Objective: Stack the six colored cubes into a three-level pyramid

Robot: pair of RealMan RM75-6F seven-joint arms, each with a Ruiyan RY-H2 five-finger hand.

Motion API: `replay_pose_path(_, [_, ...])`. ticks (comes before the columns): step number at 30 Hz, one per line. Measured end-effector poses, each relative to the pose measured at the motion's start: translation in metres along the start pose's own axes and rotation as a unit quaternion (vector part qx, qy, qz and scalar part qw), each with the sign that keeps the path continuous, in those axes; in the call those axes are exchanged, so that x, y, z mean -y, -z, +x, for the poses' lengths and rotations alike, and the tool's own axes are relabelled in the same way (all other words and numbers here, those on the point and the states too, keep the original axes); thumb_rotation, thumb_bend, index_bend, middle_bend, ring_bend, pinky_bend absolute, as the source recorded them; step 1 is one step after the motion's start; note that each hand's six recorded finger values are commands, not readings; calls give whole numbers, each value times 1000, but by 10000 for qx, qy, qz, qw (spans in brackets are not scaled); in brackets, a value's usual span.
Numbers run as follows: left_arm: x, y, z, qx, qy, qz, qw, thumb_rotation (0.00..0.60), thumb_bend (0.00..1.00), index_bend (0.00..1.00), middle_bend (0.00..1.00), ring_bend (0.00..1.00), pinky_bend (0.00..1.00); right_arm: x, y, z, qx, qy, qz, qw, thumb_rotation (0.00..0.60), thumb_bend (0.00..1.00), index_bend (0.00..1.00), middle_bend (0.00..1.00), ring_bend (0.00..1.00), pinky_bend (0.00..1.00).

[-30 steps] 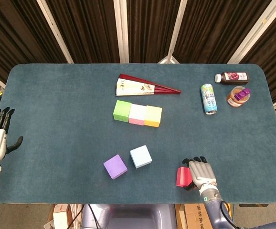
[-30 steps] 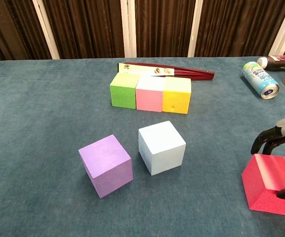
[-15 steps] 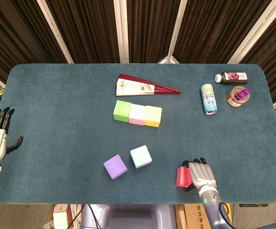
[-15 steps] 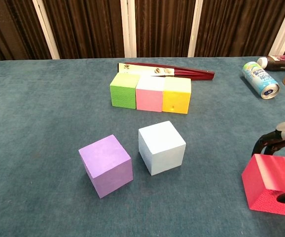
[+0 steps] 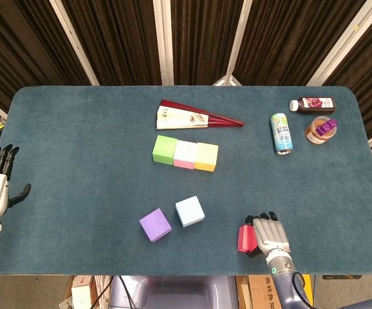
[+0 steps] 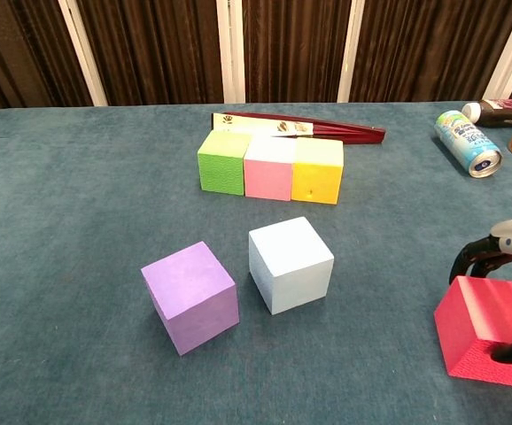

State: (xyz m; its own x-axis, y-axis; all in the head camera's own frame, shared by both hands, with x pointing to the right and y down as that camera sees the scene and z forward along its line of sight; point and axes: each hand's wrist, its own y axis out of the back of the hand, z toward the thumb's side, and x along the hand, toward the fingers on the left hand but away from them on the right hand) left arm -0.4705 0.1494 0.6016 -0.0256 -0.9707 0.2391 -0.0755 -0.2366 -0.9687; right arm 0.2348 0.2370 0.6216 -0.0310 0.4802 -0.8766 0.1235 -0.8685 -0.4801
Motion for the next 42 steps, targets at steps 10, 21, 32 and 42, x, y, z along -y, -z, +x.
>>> replay_pose_path(10, [0, -1, 0, 7, -4, -8, 10000, 600, 356, 65, 36, 0, 0, 2, 0, 0, -9, -39, 55, 10000, 600, 196, 319, 321, 162, 0])
replay_pose_path(21, [2, -2, 0, 10, 5, -12, 10000, 600, 356, 67, 36, 0, 0, 1, 1, 0, -24, -23, 25, 10000, 600, 315, 370, 351, 202, 0])
replay_pose_path(32, [0, -1, 0, 12, -41, 17, 10000, 600, 356, 77, 37, 0, 0, -3, 1, 2, -81, 27, 4, 10000, 600, 342, 372, 355, 209, 0])
replay_pose_path(42, [7, 3, -2, -102, 282, 334, 9990, 600, 359, 111, 43, 0, 0, -45, 5, 8, -138, 395, -37, 9991, 600, 341, 371, 355, 209, 0])
